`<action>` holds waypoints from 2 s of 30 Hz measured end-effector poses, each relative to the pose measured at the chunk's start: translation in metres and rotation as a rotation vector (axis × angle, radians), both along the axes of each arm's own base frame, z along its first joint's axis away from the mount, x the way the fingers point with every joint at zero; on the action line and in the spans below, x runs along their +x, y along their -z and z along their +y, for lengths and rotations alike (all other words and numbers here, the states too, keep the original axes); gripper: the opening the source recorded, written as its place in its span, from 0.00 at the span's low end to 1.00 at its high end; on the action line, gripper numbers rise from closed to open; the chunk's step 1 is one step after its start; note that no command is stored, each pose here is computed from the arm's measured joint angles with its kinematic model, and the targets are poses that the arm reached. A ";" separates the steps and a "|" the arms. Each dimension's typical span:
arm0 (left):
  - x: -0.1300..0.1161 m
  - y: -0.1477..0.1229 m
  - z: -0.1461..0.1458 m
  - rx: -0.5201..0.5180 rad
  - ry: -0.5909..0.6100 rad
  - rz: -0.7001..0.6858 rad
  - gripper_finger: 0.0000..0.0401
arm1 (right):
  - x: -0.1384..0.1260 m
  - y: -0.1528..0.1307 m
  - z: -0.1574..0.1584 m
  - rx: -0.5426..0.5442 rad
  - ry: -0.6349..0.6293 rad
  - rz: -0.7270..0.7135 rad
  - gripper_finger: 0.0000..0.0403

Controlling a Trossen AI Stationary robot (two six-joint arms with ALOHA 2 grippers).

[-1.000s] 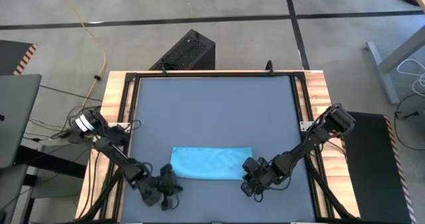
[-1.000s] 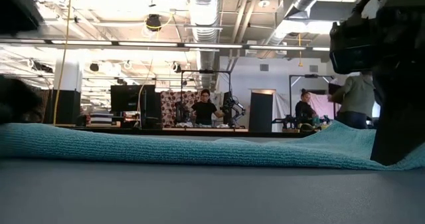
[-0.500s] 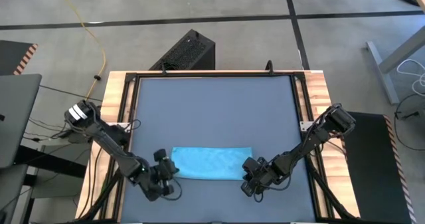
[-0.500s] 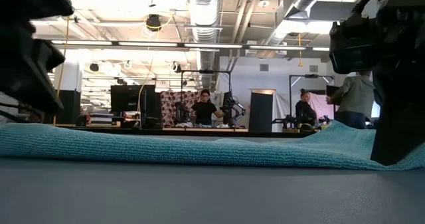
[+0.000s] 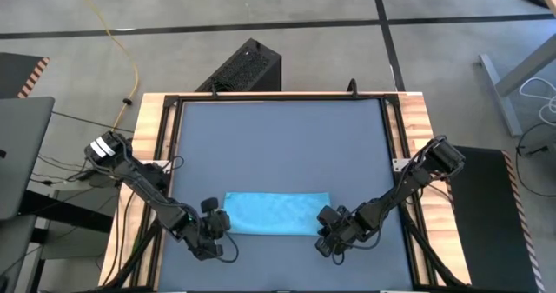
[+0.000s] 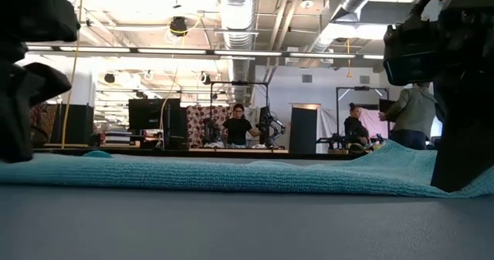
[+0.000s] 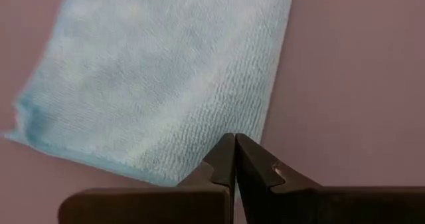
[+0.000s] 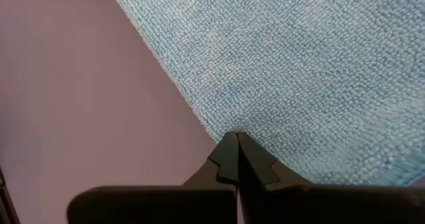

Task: Roll towel
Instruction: Fold the blue towel

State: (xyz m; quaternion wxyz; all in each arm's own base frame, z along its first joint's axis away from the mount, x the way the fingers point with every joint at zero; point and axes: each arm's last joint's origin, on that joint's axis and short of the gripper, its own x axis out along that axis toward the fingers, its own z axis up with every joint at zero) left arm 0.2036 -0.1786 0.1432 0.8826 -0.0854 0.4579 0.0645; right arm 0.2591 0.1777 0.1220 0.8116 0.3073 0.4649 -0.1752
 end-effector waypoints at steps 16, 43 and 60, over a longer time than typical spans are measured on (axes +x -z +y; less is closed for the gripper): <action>-0.006 0.015 0.002 -0.183 -0.038 0.022 0.00 | -0.004 0.001 -0.002 -0.045 -0.015 0.036 0.04; 0.025 -0.049 -0.030 -0.174 0.004 -0.052 0.00 | 0.008 -0.044 -0.130 -0.156 -0.198 0.231 0.04; 0.076 -0.031 0.046 0.088 0.177 0.095 0.00 | -0.013 -0.064 -0.087 -0.036 0.036 0.157 0.04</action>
